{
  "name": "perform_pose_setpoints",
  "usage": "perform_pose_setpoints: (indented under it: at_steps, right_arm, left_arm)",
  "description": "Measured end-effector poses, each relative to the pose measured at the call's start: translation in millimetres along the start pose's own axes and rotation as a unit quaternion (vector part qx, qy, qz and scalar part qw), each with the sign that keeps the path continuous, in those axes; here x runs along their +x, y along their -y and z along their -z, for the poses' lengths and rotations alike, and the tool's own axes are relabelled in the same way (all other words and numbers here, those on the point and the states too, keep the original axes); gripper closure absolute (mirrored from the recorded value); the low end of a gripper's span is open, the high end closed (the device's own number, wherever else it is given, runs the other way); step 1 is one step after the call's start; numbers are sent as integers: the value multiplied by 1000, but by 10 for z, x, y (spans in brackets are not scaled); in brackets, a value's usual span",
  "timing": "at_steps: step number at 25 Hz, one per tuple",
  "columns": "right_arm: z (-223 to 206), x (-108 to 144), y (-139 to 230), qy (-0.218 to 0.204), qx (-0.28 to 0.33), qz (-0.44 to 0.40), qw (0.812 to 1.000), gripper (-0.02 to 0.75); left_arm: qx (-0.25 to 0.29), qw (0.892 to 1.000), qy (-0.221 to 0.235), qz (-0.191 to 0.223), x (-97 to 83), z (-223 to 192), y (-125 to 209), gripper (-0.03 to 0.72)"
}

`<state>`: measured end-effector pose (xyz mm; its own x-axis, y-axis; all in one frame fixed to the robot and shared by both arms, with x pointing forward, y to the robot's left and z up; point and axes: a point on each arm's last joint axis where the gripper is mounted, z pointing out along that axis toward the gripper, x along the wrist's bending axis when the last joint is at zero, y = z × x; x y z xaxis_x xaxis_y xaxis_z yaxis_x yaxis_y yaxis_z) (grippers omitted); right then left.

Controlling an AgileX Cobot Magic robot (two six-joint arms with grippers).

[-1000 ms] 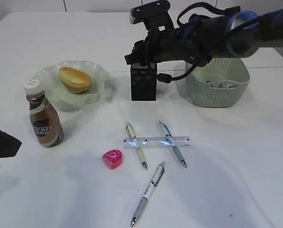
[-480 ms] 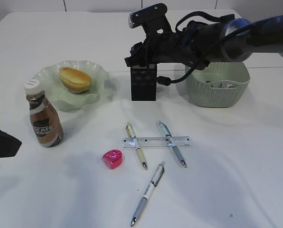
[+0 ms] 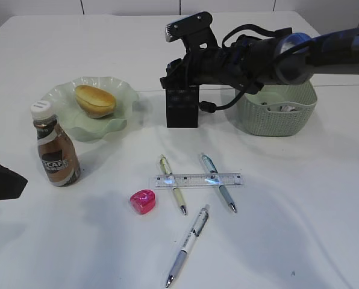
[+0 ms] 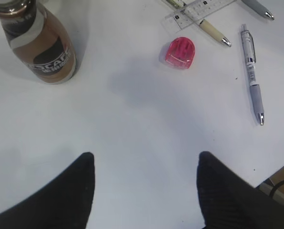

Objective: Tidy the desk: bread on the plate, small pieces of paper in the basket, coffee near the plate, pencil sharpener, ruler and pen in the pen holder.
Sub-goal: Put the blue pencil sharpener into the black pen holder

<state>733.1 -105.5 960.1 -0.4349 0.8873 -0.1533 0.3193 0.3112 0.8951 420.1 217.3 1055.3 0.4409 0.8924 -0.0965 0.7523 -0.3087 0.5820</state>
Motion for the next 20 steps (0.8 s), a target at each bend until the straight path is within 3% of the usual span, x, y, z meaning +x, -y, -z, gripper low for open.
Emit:
perform_pose_setpoints:
  at_steps: [20]
  right_arm:
    - [-6,-104,-34,6,-11,11,1000,397]
  left_arm:
    - [-2,1000,0,0,1,0,-4,218]
